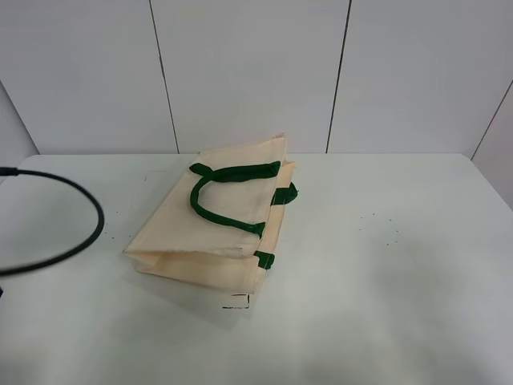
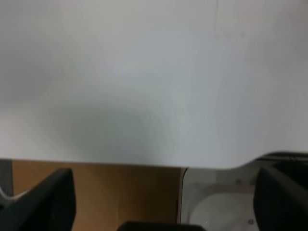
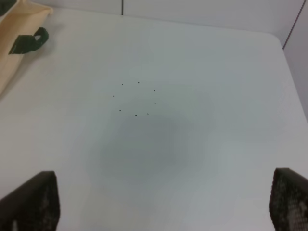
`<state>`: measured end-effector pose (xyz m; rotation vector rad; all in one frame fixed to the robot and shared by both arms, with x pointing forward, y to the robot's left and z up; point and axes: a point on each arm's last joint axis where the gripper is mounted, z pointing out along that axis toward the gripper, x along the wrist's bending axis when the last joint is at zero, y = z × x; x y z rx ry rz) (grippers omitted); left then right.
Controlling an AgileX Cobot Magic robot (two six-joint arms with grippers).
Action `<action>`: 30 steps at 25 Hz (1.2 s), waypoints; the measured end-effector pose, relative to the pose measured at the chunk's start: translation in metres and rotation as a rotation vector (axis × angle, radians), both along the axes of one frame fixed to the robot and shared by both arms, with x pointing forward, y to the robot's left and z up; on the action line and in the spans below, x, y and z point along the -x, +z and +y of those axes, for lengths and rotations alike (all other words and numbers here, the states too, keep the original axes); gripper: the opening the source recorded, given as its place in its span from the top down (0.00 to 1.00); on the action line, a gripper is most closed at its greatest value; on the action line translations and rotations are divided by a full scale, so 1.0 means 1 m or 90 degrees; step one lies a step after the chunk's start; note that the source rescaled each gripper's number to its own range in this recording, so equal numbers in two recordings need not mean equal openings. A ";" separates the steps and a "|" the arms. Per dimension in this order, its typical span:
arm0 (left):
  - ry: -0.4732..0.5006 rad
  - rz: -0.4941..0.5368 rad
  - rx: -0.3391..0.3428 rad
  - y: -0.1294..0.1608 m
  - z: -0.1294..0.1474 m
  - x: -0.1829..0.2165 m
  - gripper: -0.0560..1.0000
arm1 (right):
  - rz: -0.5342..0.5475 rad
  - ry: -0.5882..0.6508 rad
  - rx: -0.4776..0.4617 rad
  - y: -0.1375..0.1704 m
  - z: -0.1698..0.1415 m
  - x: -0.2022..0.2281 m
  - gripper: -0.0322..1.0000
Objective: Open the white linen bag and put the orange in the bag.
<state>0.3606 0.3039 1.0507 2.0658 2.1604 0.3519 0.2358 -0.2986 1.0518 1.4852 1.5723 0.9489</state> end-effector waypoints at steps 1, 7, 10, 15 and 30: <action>-0.003 -0.011 0.000 -0.003 0.000 0.010 0.08 | 0.000 0.000 0.000 0.000 0.000 0.000 0.00; -0.033 -0.166 -0.003 -0.008 0.003 0.069 0.08 | 0.000 0.000 0.000 0.000 0.000 0.000 0.00; -0.043 -0.270 -0.005 -0.002 0.004 0.090 0.08 | 0.000 0.000 0.000 0.000 0.000 0.000 0.00; -0.056 -0.377 -0.003 -0.008 0.003 0.113 0.08 | 0.000 0.000 0.000 0.000 0.000 0.000 0.00; -0.083 -0.459 0.002 -0.008 0.001 0.132 0.11 | 0.000 0.000 0.000 0.000 0.000 0.000 0.00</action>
